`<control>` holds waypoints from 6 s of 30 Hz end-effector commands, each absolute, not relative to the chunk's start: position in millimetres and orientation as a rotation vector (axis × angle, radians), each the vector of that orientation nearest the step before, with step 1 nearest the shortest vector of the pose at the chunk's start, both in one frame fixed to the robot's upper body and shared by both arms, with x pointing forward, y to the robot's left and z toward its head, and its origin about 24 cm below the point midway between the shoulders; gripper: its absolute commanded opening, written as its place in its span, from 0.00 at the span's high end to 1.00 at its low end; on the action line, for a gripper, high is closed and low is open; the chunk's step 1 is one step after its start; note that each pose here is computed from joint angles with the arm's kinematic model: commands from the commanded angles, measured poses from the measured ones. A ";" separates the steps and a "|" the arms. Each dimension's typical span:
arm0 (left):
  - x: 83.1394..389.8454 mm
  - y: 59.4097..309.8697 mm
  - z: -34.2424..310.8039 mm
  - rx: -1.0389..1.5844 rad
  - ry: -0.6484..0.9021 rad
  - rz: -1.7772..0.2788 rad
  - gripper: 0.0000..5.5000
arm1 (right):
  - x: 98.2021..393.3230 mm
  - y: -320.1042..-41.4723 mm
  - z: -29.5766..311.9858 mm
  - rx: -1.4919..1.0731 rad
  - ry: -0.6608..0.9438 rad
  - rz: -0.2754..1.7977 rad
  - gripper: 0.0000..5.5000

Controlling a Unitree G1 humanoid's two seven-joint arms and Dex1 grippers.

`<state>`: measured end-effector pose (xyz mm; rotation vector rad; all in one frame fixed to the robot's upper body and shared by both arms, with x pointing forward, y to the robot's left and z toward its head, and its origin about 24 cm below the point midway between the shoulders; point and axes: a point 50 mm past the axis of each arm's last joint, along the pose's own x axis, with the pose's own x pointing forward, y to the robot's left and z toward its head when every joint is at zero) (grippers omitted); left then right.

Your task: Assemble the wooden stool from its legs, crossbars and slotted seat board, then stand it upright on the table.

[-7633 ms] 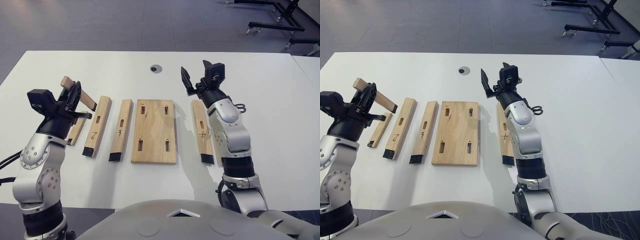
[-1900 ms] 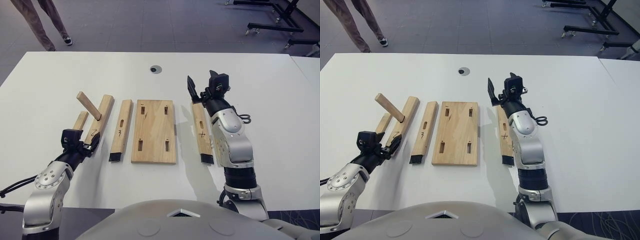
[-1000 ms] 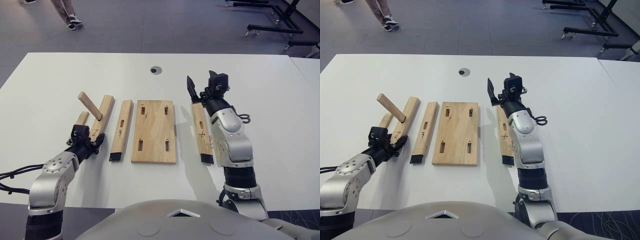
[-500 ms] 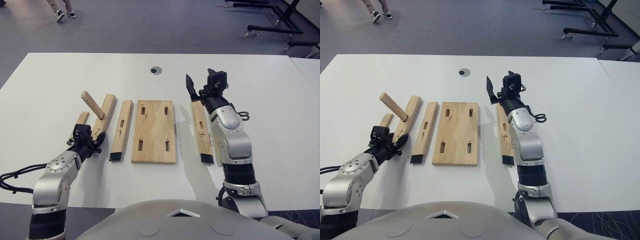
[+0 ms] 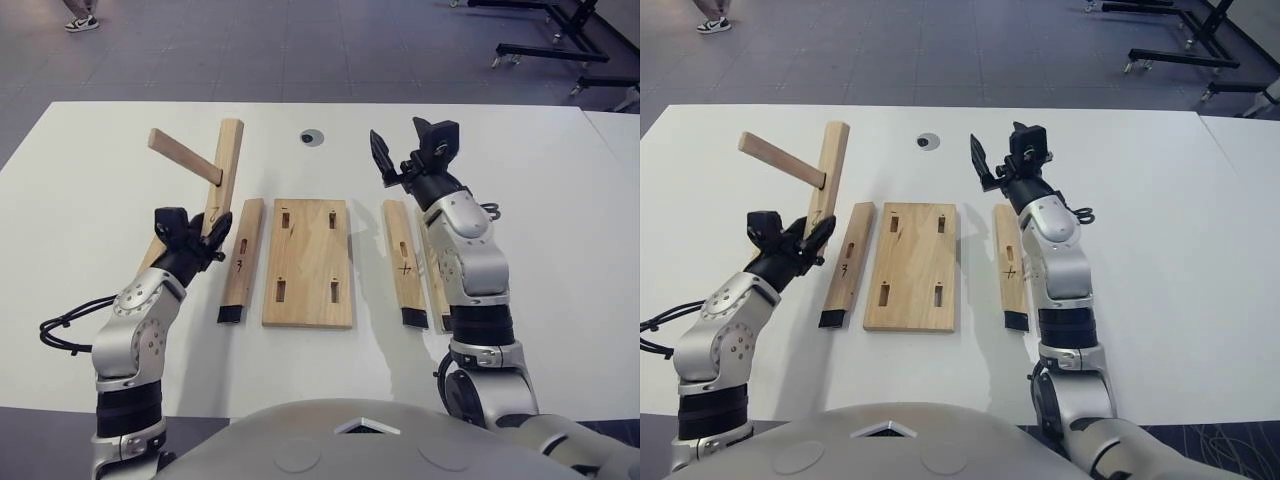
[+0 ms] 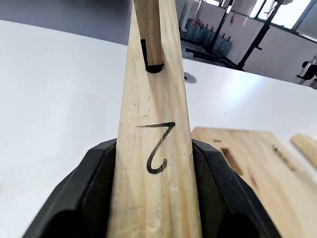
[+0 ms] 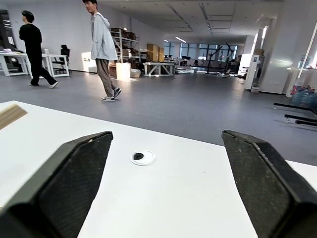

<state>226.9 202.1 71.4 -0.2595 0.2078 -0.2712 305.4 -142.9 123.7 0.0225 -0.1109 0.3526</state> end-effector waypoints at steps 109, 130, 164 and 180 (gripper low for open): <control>223.3 202.1 71.9 -0.496 0.400 -0.989 0.40 | 314.4 -134.7 139.7 0.042 -0.243 1.316 0.63; 223.6 204.8 63.1 -0.486 0.411 -0.955 0.40 | 299.9 -141.2 131.9 0.104 -0.156 1.423 0.63; 221.3 205.6 51.7 -0.506 0.410 -0.914 0.40 | 303.2 -177.5 197.1 0.106 -0.388 1.009 0.33; 223.3 206.1 44.6 -0.508 0.415 -0.888 0.40 | 310.0 -168.0 185.0 -0.038 -0.238 1.118 0.33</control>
